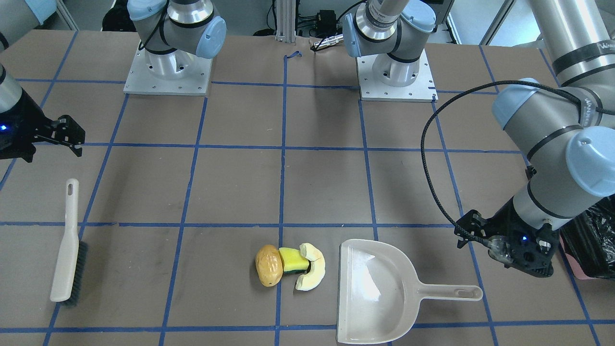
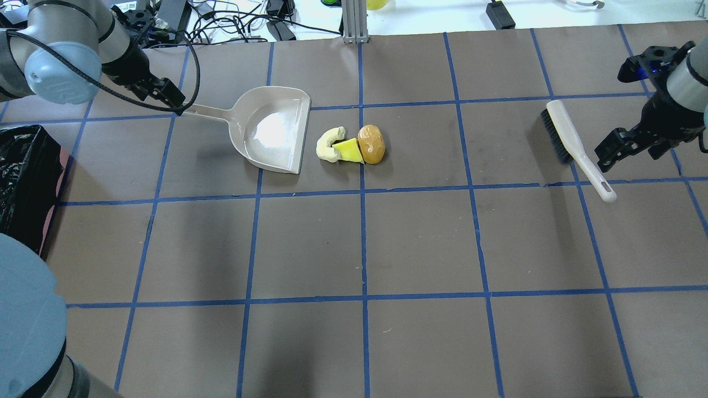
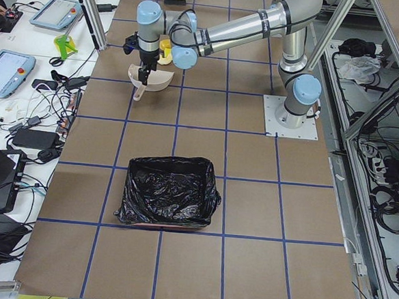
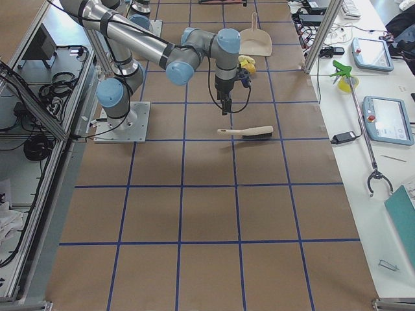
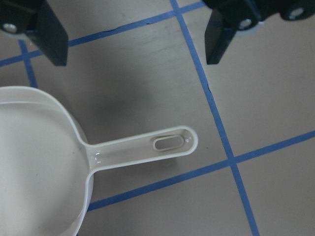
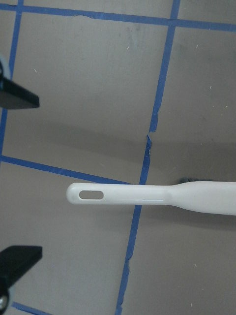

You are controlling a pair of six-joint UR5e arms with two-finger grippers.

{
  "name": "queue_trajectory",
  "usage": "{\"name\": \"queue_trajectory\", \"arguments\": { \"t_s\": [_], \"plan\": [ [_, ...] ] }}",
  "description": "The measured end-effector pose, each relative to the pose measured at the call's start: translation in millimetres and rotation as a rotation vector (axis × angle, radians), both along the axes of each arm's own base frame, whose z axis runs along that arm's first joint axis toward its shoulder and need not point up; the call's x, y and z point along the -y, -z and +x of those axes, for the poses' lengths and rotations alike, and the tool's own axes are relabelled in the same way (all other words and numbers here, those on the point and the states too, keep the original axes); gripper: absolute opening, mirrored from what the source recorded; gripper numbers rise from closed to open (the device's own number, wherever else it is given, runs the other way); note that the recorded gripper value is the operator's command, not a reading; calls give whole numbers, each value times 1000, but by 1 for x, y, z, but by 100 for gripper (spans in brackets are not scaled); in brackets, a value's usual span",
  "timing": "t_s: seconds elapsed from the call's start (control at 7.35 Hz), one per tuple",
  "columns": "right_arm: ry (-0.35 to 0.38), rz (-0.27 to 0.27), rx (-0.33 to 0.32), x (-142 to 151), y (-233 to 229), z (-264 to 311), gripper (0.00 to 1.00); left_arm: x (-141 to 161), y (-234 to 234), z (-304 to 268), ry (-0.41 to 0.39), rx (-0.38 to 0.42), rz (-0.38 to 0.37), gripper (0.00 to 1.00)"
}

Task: Sweep and dump trash into bin
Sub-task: 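Move the left gripper to the dustpan handle while the right reaches the brush, then close the left gripper on the dustpan handle while the right gripper grasps the brush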

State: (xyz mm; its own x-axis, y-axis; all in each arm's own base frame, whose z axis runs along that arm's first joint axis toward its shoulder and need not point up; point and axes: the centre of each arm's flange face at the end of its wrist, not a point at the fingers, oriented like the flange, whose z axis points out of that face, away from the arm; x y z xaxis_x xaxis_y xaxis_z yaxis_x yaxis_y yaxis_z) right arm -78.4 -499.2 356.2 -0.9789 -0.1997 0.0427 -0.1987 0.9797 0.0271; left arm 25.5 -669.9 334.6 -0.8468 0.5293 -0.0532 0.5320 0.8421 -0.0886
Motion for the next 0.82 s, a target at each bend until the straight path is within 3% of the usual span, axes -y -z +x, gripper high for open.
{"name": "queue_trajectory", "arguments": {
  "t_s": [0.27,0.41,0.54,0.82],
  "plan": [
    [-11,36,23,19,45,-12,96,24,7,7,310,36,1,100],
    [-16,48,29,23,59,-18,96,32,15,8,425,48,13,99],
    [-13,61,33,27,71,-24,96,39,30,8,523,53,32,94],
    [-9,82,36,34,95,-31,95,50,51,-11,671,57,49,94]
  ]
}}
